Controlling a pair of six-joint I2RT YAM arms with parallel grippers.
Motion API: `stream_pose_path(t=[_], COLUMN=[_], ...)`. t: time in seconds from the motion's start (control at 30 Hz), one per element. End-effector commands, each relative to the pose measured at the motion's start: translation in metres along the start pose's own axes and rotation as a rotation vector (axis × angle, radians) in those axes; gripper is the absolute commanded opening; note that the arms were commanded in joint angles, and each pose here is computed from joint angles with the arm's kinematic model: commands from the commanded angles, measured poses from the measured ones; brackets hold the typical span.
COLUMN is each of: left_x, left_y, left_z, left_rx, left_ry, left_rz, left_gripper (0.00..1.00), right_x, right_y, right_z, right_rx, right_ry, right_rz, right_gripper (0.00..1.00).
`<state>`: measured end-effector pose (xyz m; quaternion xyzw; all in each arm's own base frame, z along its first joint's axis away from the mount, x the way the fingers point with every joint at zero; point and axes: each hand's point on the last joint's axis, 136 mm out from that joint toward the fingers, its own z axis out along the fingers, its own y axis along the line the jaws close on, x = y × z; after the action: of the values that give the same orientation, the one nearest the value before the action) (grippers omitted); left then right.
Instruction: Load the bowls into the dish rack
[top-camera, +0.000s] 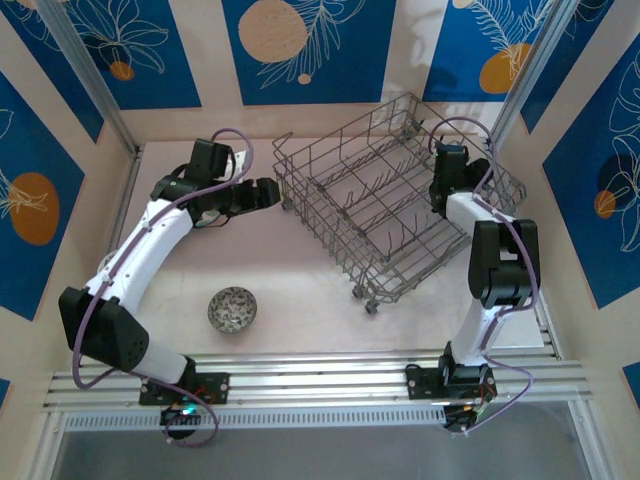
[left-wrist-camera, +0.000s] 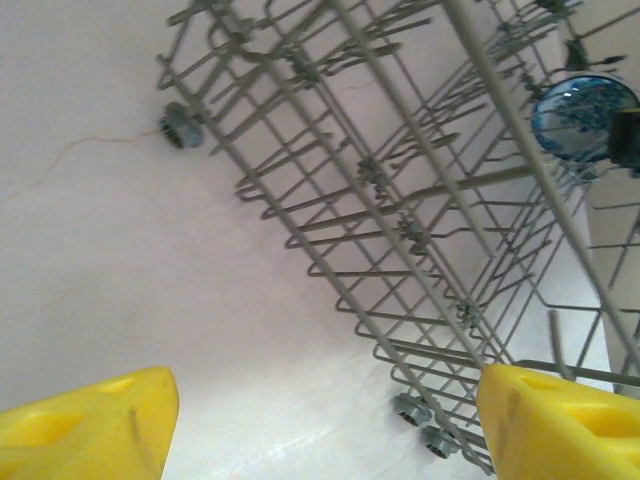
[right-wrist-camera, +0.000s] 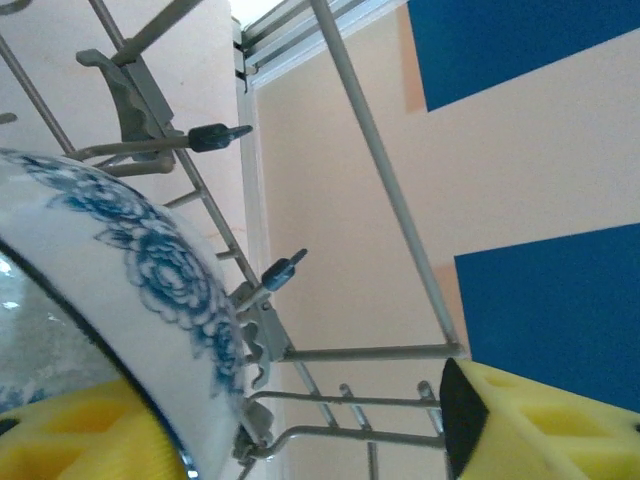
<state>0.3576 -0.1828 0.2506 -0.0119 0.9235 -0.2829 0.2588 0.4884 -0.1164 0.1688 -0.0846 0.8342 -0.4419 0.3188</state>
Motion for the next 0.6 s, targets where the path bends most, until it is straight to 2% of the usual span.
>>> stream_pose_path(t=[0.0,0.07,0.1,0.13,0.17,0.4,0.57], left_x=[0.005,0.014,0.020,0.026,0.033,0.094,0.139], left_y=[0.027,0.041,0.049,0.056,0.062,0.112,0.128], left_z=[-0.025,-0.033,-0.037,-0.040,-0.043,-0.048,-0.047], left_rx=[-0.084,-0.120,-0.141,-0.157,-0.169,-0.319,-0.359], left_ry=[0.003,0.017,0.024,0.034,0.044,0.179,0.279], left_rz=[-0.025,-0.041,-0.053,-0.065,-0.079,-0.159,-0.224], left_gripper=[0.79,0.79,0.80,0.80,0.80,0.81,0.81], right_x=[-0.003,-0.006,-0.008,-0.010,-0.011,-0.022,-0.023], right_y=[-0.013,-0.017,-0.019,-0.021,-0.022,-0.034,-0.039], right_z=[-0.013,-0.018,-0.022,-0.026,-0.028,-0.057,-0.074], right_rx=[-0.103,-0.127,-0.140,-0.147,-0.156,-0.239,-0.279], right_ry=[0.033,0.033,0.026,0.018,0.013,-0.025,-0.041], right_rz=[0.151,0.191,0.205,0.219,0.232,0.357,0.404], right_gripper=[0.69,0.82,0.84,0.95,0.98,0.99,1.00])
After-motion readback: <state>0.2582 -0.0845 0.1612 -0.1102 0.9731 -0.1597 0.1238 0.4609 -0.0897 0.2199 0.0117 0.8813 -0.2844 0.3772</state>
